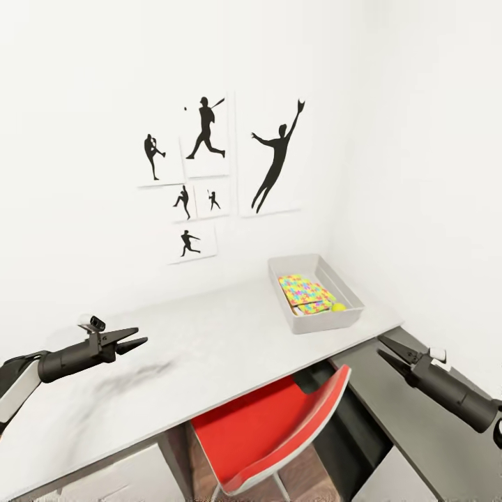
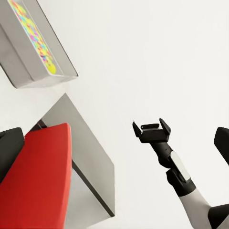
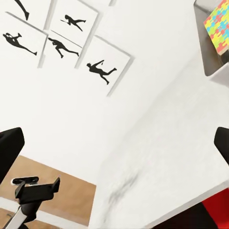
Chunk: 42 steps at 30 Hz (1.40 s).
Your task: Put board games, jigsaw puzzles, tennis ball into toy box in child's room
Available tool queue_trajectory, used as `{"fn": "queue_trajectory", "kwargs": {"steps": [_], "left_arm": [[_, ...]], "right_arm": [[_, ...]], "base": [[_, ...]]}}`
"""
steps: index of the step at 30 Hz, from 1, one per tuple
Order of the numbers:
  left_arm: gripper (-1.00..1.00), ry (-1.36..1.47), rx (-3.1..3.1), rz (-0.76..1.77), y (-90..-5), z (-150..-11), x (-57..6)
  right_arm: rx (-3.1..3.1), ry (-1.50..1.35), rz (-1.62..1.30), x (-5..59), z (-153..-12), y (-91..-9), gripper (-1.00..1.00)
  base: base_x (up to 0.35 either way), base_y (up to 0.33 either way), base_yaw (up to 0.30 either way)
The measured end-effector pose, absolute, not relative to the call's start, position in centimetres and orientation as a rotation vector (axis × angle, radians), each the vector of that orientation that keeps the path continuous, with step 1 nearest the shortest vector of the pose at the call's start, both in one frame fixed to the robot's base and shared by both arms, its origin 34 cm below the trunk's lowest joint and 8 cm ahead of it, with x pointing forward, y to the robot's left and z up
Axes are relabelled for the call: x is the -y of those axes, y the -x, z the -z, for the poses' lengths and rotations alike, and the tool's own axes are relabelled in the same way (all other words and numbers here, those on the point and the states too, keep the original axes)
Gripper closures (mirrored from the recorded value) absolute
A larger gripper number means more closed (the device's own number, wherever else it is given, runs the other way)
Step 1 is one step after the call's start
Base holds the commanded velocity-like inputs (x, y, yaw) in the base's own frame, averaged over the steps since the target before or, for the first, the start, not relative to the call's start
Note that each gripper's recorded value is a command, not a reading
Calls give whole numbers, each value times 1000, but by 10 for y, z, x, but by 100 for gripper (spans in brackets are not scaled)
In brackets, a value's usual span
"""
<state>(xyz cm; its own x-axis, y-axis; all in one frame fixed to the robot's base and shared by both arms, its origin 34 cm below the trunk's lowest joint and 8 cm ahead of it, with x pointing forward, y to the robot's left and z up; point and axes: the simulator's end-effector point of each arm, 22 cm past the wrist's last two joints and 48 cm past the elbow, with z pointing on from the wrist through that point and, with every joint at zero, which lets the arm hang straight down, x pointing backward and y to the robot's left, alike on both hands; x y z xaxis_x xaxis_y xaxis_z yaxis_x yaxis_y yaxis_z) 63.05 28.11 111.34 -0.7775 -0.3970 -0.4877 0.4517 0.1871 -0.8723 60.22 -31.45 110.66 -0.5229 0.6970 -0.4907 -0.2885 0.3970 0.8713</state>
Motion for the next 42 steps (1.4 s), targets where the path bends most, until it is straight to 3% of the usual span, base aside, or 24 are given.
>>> {"fn": "queue_trajectory", "kwargs": {"steps": [8,42], "left_arm": [[-100,-54,-1812,1664,-630,-1115,-281],[-100,-84,-1785,1652,-626,-1134,-281]], "right_arm": [[-1701,-360,-1300,314,-1108,-602,-100],[-1683,-372,-1295,322,-1113,-599,-100]], "base": [[-194,85,-100],[-248,188,-224]]}}
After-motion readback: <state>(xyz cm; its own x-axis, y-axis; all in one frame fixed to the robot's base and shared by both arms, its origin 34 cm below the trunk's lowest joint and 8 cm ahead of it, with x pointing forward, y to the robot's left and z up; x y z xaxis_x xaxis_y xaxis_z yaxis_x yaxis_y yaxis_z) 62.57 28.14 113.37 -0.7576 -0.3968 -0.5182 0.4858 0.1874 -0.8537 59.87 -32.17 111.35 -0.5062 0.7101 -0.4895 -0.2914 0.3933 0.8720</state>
